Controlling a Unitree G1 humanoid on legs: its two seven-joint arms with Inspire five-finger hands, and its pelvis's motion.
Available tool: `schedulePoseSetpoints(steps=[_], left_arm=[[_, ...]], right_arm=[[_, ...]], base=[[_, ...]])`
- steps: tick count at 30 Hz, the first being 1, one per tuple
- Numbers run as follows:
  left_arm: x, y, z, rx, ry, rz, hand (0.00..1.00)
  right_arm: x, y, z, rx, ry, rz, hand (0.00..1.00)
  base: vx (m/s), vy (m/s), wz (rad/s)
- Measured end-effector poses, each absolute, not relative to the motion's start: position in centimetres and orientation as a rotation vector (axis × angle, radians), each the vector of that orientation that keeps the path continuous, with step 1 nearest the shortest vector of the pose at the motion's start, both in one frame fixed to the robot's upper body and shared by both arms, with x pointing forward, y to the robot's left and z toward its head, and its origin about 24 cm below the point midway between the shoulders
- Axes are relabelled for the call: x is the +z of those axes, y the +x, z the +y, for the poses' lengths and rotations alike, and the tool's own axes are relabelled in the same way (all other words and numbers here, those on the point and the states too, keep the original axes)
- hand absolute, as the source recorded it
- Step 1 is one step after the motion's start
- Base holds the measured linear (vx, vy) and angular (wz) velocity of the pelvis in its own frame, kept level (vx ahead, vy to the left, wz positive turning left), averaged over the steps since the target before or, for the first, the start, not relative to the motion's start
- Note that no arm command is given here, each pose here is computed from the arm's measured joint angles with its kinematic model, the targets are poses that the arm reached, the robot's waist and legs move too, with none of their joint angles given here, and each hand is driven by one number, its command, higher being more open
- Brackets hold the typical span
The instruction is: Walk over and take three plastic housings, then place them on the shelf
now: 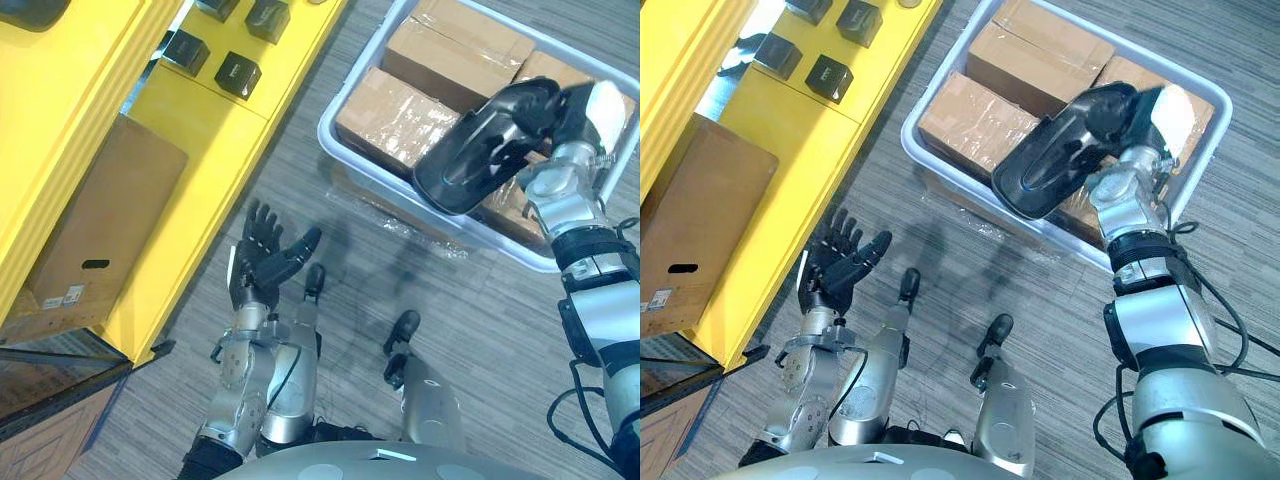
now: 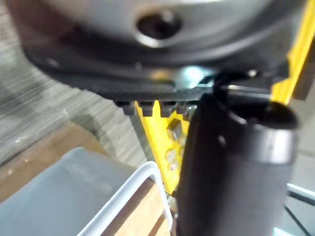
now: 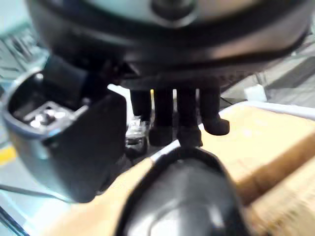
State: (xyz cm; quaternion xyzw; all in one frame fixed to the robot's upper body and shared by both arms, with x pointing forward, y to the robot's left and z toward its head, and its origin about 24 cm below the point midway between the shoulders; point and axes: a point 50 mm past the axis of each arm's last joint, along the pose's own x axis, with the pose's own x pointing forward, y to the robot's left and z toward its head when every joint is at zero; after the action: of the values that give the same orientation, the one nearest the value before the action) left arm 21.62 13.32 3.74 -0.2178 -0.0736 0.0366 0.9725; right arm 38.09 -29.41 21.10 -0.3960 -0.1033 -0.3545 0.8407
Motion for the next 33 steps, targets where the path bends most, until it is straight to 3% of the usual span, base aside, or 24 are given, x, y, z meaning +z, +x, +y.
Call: schedulePoseSetpoints(steps=[5, 10, 11, 17, 24, 33], left_arm=[[7.3, 22.1, 14.3, 0.052, -0.32, -0.325, 1.0], [10.8, 23.7, 14.3, -0.025, -0.245, -0.478, 1.0], [11.5, 24.1, 14.5, -0.039, -0.226, -0.5, 1.0], [13.3, 25.3, 14.8, -0.094, -0.171, -0.56, 1.0], [13.0, 25.8, 14.2, -0.109, -0.157, -0.497, 1.0], [13.0, 25.8, 13.9, -0.112, -0.163, -0.494, 1.0]], right_arm=[[24.5, 37.6, -27.0, -0.798, -0.854, -0.485, 0.0], [25.5, 37.4, -26.1, -0.804, -0.857, -0.564, 0.0], [25.4, 37.4, -25.9, -0.8, -0.852, -0.559, 1.0], [23.6, 37.9, -26.0, -0.76, -0.743, -0.418, 1.0], [16.5, 37.1, -27.4, -0.677, -0.64, -0.107, 1.0], [15.5, 37.5, -26.7, -0.584, -0.593, -0.033, 1.0]], base=[[-0.01, -0.039, -0.13], [-0.03, -0.03, -0.08], [0.0, -0.02, -0.09], [0.01, -0.028, -0.17], [0.0, -0.037, -0.1], [-0.01, -0.038, -0.03]])
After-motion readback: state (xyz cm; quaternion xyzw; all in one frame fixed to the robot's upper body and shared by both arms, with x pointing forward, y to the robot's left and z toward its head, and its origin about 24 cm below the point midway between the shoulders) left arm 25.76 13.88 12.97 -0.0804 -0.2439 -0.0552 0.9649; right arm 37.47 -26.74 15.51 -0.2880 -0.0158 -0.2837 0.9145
